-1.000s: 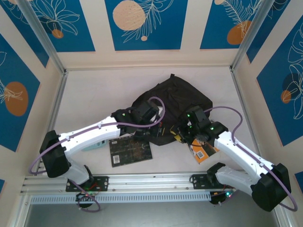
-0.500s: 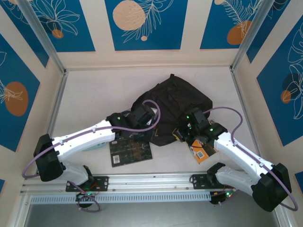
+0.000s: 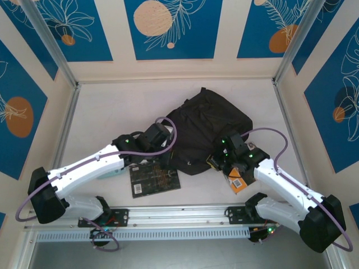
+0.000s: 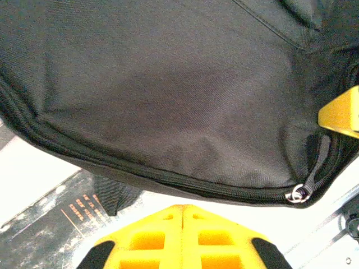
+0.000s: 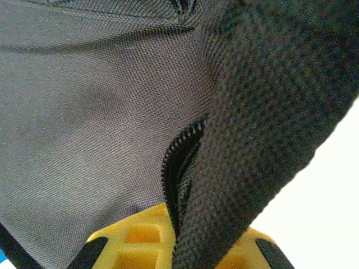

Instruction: Pack books, pencil case, and school supplies into a backpack

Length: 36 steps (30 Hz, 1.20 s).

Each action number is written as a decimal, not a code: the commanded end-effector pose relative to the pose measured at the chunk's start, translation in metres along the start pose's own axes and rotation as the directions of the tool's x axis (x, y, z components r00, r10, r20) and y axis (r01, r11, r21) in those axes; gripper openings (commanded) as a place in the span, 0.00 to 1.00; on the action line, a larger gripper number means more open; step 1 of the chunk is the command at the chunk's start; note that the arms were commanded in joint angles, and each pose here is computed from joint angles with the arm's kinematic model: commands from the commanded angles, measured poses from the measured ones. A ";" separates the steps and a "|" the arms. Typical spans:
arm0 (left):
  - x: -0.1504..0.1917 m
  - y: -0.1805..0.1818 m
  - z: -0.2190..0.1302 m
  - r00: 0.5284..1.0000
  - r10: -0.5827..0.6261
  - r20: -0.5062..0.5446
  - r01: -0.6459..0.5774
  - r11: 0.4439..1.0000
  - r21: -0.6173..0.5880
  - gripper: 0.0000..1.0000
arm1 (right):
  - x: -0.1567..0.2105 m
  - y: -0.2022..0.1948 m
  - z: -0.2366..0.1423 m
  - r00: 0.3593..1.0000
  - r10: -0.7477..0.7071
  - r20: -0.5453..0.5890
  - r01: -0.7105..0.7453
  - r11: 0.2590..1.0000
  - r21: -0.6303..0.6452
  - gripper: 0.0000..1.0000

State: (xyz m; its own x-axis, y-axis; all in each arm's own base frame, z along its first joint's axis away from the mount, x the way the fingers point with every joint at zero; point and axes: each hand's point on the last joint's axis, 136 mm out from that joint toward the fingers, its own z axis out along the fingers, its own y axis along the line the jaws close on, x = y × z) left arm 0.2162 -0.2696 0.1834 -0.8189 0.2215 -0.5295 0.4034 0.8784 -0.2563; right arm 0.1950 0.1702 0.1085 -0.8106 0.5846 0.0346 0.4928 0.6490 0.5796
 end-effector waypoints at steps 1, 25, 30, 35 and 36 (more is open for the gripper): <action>0.001 -0.009 -0.002 1.000 0.020 -0.005 -0.020 0.998 0.061 0.00 | -0.003 -0.001 -0.001 0.999 -0.040 0.013 0.040 0.999 -0.002 0.00; 0.012 -0.063 0.041 0.900 0.324 -0.292 -0.334 0.942 0.014 0.63 | 0.007 0.023 0.002 0.949 -0.312 0.037 0.314 0.947 -0.064 0.00; 0.020 -0.064 0.050 0.883 0.339 -0.325 -0.349 0.937 0.028 0.47 | 0.004 0.023 0.000 0.950 -0.308 0.044 0.310 0.949 -0.060 0.00; 0.023 -0.062 0.054 0.882 0.338 -0.328 -0.349 0.937 0.027 0.11 | 0.003 0.024 0.000 0.952 -0.303 0.040 0.305 0.950 -0.072 0.00; 0.022 -0.063 0.053 0.885 0.338 -0.321 -0.346 0.937 0.033 0.06 | 0.003 0.025 0.001 0.952 -0.304 0.039 0.306 0.949 -0.070 0.00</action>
State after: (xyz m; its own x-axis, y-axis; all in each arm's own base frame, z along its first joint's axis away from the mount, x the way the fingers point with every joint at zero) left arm 0.1968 -0.3503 0.1512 -0.7258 0.6046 -0.3281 0.6663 0.7365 -0.1168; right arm 0.1997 0.1849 0.1143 -0.9063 0.3980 -0.1422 0.2409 0.7630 0.5999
